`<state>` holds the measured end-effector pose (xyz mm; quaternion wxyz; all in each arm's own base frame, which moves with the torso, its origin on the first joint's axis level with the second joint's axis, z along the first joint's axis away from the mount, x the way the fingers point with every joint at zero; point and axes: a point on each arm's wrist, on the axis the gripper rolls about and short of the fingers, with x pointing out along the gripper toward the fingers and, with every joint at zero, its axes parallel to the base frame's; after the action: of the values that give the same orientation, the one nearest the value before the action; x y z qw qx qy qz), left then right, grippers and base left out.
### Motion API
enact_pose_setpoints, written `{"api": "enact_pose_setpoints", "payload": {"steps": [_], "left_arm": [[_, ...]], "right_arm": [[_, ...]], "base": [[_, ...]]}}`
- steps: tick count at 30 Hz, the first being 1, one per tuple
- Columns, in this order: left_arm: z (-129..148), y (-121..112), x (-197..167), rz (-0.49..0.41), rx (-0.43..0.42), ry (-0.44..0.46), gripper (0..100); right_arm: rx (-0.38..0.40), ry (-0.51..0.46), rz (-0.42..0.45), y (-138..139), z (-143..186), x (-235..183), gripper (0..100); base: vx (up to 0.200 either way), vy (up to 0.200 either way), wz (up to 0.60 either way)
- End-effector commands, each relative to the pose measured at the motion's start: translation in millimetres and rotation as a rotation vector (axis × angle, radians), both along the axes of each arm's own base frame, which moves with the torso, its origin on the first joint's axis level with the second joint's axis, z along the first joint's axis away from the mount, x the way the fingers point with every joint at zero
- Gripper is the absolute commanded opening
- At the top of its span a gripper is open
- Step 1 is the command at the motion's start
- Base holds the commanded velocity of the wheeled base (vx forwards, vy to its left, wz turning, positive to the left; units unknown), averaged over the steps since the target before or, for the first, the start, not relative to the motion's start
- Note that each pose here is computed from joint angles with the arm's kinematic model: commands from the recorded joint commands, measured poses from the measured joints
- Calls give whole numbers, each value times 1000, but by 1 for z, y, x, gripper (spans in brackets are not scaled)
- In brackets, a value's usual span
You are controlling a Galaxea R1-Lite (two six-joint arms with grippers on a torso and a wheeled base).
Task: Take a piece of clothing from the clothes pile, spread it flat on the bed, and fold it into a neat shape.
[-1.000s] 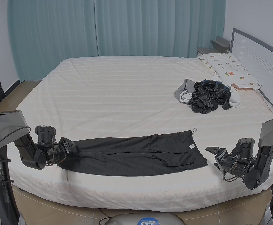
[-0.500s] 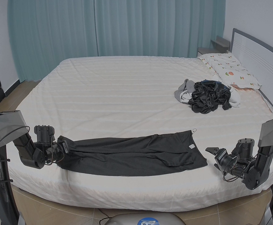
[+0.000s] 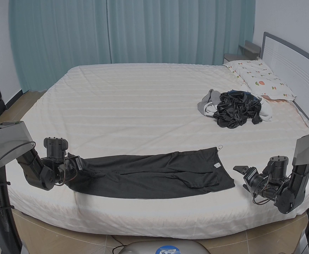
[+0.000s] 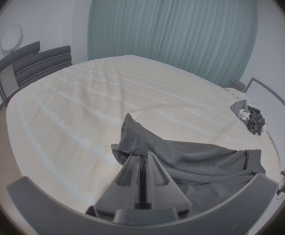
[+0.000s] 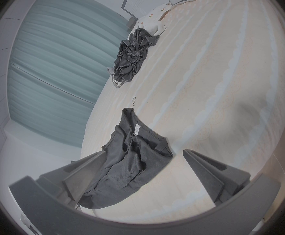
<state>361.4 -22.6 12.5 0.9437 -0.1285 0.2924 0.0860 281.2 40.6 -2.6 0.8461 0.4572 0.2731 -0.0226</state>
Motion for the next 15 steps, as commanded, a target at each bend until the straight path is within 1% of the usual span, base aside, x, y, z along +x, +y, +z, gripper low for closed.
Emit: {"api": "enact_pose_setpoints", "payload": {"steps": [1,6,13,14,15], "left_arm": [[12,-26,-3,-58,5,-14,0],[19,-47,-5,-71,26,-15,0],[35,-74,-10,-118,23,-9,0],[35,-74,-10,-118,23,-9,0],[40,-83,-12,-128,5,-4,0]], "right_arm": [[0,1,0,0,0,0,100],[0,1,0,0,0,0,100],[9,0,10,-2,1,0,100],[9,0,10,-2,1,0,100],[10,1,9,-2,1,-1,100]], "base": [[0,-200,0],[0,-200,0],[0,-200,0],[0,-200,0],[0,-200,0]]}}
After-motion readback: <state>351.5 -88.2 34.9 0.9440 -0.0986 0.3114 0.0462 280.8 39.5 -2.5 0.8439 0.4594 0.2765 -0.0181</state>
